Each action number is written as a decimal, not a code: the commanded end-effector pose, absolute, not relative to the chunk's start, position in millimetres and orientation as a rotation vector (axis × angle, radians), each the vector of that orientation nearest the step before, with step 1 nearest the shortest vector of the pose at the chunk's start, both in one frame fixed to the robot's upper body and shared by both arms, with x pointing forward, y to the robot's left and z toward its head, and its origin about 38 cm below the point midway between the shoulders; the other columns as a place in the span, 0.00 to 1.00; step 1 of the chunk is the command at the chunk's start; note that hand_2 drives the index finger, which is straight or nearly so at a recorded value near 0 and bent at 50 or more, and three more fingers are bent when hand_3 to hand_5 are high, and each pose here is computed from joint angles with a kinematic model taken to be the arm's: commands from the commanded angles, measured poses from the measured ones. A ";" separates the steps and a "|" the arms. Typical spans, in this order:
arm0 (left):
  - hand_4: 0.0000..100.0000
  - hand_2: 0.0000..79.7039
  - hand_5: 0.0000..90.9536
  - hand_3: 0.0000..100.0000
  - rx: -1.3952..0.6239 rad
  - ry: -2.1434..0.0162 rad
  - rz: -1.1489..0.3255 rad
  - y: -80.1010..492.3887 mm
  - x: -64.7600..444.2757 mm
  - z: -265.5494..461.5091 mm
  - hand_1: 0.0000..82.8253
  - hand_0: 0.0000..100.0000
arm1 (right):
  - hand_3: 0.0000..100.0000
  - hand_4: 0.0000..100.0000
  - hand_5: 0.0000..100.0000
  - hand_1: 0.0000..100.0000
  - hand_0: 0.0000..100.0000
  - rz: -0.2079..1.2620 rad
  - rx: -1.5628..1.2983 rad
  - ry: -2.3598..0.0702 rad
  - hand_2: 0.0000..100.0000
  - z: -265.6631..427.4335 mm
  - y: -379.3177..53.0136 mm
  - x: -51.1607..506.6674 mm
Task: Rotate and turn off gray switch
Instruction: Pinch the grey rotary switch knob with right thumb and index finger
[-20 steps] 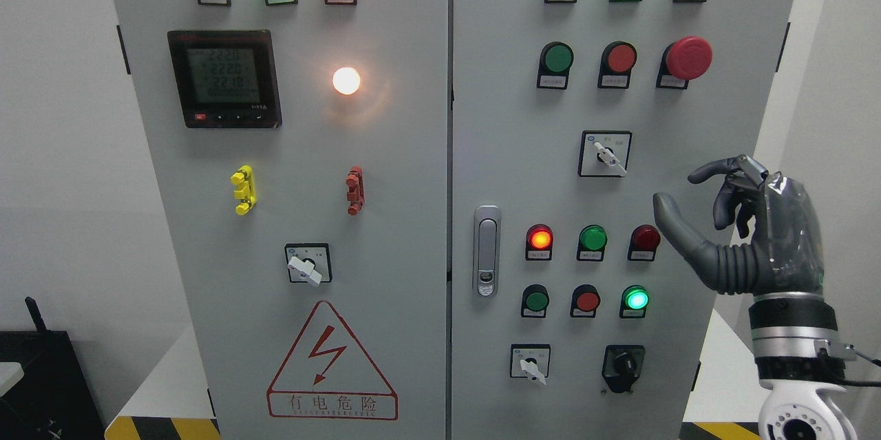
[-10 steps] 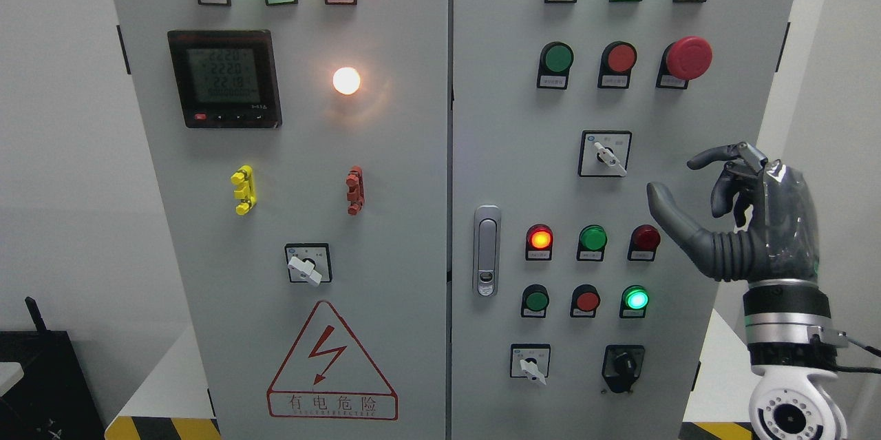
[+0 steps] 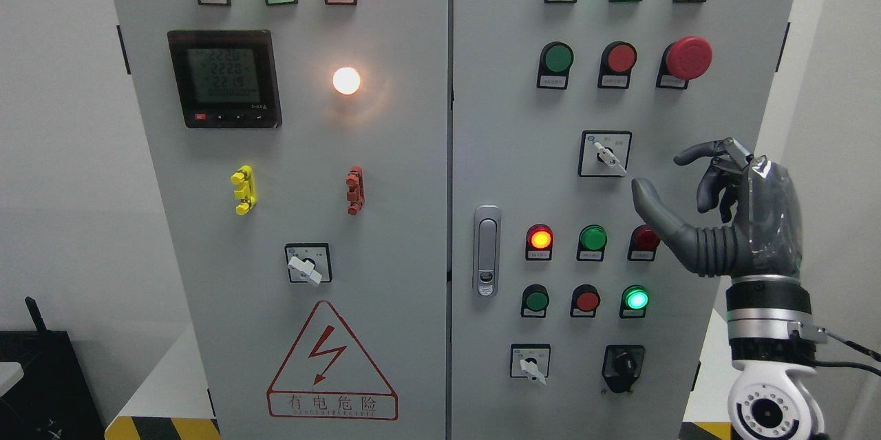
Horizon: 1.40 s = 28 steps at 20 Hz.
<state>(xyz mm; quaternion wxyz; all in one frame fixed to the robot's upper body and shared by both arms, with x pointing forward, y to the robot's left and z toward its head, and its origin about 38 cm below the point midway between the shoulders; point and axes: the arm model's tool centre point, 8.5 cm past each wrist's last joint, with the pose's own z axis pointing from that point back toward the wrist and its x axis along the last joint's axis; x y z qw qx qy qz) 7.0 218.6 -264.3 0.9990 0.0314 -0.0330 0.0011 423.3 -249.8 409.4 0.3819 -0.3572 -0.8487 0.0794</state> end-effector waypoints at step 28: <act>0.00 0.00 0.00 0.00 0.063 -0.100 0.030 218.9 21.7 -264.3 0.47 0.12 | 0.98 0.98 1.00 0.55 0.07 0.192 -0.876 -2.113 0.58 411.1 -215.3 442.2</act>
